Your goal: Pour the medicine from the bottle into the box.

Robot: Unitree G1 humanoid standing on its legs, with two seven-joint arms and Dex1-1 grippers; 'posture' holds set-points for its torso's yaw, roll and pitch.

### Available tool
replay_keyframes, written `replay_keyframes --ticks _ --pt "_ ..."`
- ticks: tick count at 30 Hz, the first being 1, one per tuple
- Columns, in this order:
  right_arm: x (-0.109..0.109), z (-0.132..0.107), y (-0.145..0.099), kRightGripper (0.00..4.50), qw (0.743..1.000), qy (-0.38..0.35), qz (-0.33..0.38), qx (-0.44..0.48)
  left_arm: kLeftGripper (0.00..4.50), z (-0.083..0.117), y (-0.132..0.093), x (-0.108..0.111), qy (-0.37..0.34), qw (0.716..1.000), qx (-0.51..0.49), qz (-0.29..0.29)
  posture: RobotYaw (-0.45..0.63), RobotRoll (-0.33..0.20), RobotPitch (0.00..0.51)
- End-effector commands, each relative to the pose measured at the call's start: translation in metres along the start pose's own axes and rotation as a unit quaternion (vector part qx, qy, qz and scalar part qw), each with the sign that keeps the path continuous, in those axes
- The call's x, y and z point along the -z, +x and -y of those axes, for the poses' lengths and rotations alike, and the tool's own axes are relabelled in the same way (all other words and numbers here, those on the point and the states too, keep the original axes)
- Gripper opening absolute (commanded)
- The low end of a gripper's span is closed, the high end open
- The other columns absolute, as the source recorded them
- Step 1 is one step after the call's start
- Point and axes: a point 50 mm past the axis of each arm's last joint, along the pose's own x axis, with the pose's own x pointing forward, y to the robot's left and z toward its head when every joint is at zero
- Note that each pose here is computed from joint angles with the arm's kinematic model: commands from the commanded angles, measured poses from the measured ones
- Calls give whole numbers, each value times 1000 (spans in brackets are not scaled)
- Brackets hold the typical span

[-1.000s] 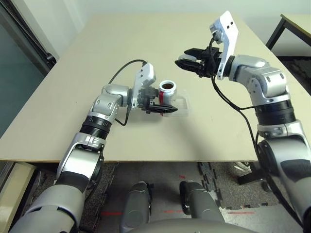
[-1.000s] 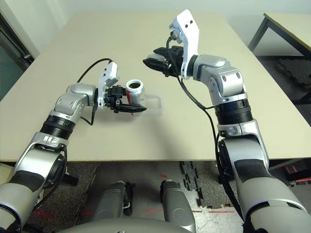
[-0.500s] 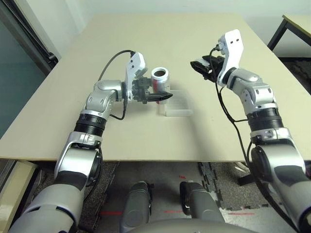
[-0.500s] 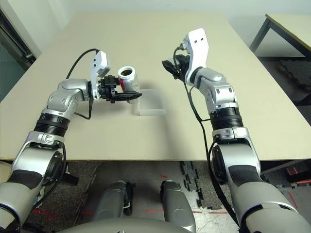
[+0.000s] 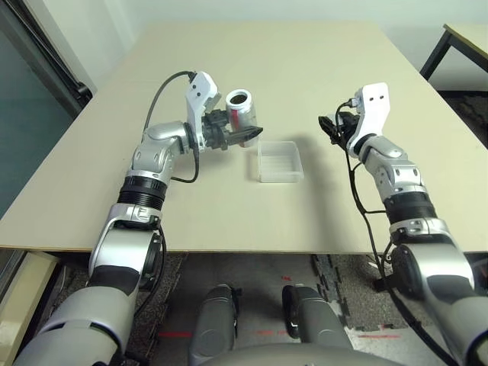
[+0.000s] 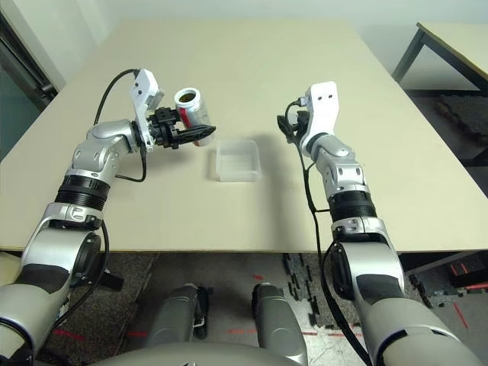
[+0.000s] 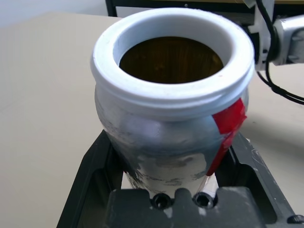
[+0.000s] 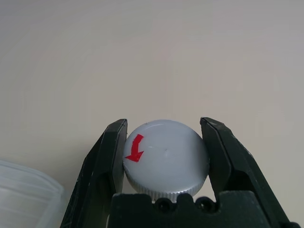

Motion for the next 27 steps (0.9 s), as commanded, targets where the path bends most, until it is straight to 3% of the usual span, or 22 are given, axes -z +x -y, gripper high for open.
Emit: replay_keyframes --ticks 1,10,19,27 --pt "12 6 -2 2586 1000 11 -9 19 2816 -4 -1 -3 0 1000 -9 8 31 0 84" --pt "27 10 -1 2586 999 8 -22 31 2816 -13 -5 -1 6 998 -57 5 44 0 82" --pt "27 3 5 2586 999 14 -18 25 2816 -27 -4 7 6 988 -156 0 55 0 78" --pt "31 1 7 2586 999 12 -23 37 2816 -40 -12 24 2 964 -268 -4 59 0 79"
